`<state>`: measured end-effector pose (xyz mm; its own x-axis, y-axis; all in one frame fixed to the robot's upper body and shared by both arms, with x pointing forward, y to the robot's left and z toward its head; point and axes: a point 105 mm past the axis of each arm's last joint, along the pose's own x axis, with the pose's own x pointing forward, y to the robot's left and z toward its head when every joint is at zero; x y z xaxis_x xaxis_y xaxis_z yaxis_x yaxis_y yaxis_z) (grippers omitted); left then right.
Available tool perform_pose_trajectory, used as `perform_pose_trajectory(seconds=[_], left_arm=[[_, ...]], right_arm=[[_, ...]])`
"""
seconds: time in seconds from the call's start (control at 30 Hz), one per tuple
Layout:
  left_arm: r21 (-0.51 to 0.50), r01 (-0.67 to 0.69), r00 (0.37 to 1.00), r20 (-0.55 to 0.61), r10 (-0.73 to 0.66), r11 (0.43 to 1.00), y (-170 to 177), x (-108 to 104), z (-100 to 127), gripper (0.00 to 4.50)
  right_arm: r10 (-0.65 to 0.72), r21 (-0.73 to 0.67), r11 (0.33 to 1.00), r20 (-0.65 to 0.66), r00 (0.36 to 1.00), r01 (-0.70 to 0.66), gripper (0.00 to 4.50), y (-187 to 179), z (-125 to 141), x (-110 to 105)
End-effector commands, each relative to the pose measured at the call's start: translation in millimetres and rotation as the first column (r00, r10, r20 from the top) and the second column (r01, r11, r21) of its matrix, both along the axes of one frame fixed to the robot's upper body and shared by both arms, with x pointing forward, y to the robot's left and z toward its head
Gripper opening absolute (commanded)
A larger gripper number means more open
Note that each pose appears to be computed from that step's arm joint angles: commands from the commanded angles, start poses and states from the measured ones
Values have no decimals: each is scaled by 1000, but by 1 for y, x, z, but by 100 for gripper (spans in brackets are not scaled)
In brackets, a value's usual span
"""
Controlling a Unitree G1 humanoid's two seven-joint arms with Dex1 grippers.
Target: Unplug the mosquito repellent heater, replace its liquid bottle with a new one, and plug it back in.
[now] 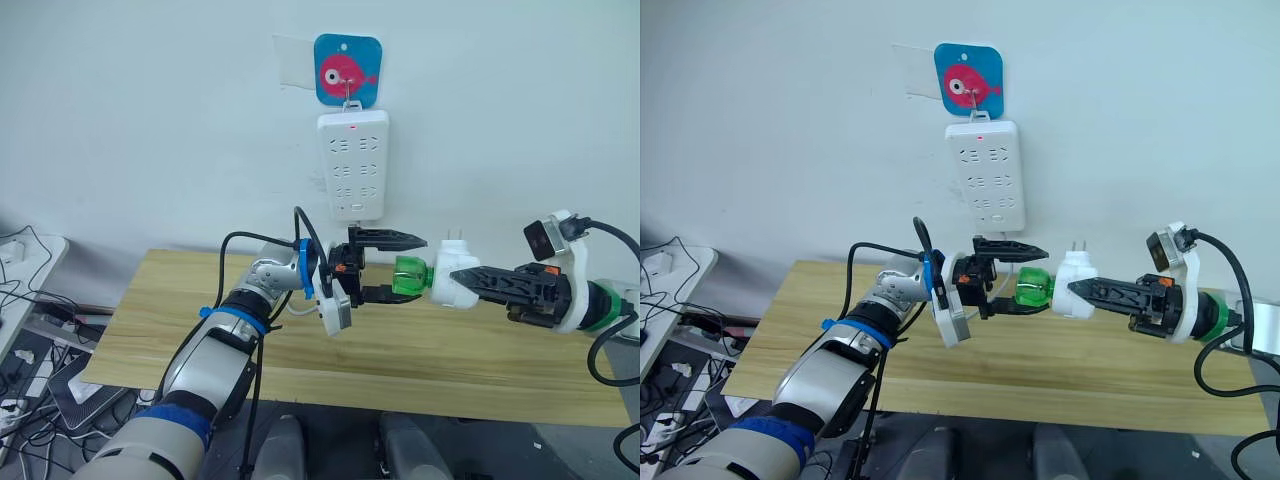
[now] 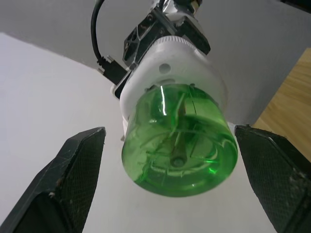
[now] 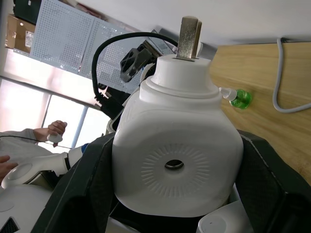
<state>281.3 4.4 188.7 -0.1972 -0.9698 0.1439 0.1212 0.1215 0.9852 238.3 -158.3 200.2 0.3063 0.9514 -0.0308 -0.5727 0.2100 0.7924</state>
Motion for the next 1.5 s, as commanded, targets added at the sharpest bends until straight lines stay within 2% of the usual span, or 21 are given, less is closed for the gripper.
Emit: perform_pose_trajectory(seconds=[0.03, 0.17, 0.37, 0.4, 0.47, 0.5, 0.53, 0.6, 0.67, 0.7, 0.73, 0.77, 0.83, 0.93, 1.0, 1.07, 1.23, 1.37, 1.43, 1.5], left_arm=[[-26, 31, 999, 41, -30, 999, 0, -4, 7, 356], [-33, 47, 998, 51, -45, 998, -1, -7, 8, 232], [-16, 43, 999, 23, -43, 999, -2, -6, 5, 227], [2, 30, 999, -42, -30, 1000, -4, -3, 0, 227], [43, 12, 960, -281, 0, 999, -8, 6, -5, 227], [63, 24, 883, -469, 8, 998, -9, 13, -7, 227], [62, 50, 776, -631, 0, 997, -8, 20, -7, 227], [84, 132, 602, -798, -12, 988, -8, 21, -9, 227], [90, 238, 250, -968, 29, 967, -7, 22, -15, 227], [89, 283, 120, -991, 57, 955, -6, 18, -18, 227], [76, 320, -18, -996, 86, 944, -4, 16, -20, 227], [66, 339, -112, -988, 110, 938, -2, 15, -21, 227], [5, 423, -412, -890, 197, 906, 4, 10, -26, 227], [-85, 480, -627, -729, 274, 873, 16, 3, -28, 227], [-156, 456, -723, -639, 263, 876, 23, 7, -26, 227], [-196, 434, -771, -585, 251, 879, 29, 11, -24, 227], [-173, 436, -770, -579, 267, 883, 35, 8, -27, 227], [-149, 424, -758, -599, 260, 893, 39, 9, -31, 227], [-139, 414, -752, -609, 252, 900, 41, 10, -31, 227], [-126, 405, -747, -617, 249, 905, 44, 10, -33, 227]], right_arm=[[16, 25, 1000, 43, 999, -17, 302, 3, 11, -2], [13, 23, 1000, 32, 999, -13, 302, 2, 9, -3], [8, 17, 1000, 26, 1000, -9, 302, 1, 8, -3], [8, 9, 1000, 25, 1000, -9, 302, 1, 7, -3], [8, -15, 1000, 22, 1000, -7, 302, 0, 6, -4], [11, -36, 999, 18, 1000, -11, 302, 0, 6, -5], [15, -56, 998, 14, 1000, -14, 302, 0, 5, -7], [18, -76, 997, 9, 1000, -18, 302, -1, 3, -9], [29, -91, 995, 4, 1000, -29, 302, 0, 2, -11], [33, -97, 995, 2, 999, -33, 302, 0, 1, -11], [38, -114, 993, 4, 999, -38, 302, 1, -1, -12], [43, -130, 991, 7, 999, -42, 302, 1, -3, -12], [40, -150, 988, 9, 999, -38, 302, 2, -6, -12], [47, -183, 982, 18, 999, -43, 302, 2, -11, -14], [45, -190, 981, 21, 999, -41, 302, 2, -13, -16], [34, -192, 981, 21, 999, -29, 302, 0, -13, -16], [10, -208, 978, 14, 1000, -7, 302, -9, -16, -17], [-134, -240, 962, 2, 991, 130, 302, -36, -20, -1], [-213, -358, 911, 12, 977, 203, 302, -55, -33, 9], [-300, -562, 782, 43, 953, 271, 302, -81, -61, 20]])
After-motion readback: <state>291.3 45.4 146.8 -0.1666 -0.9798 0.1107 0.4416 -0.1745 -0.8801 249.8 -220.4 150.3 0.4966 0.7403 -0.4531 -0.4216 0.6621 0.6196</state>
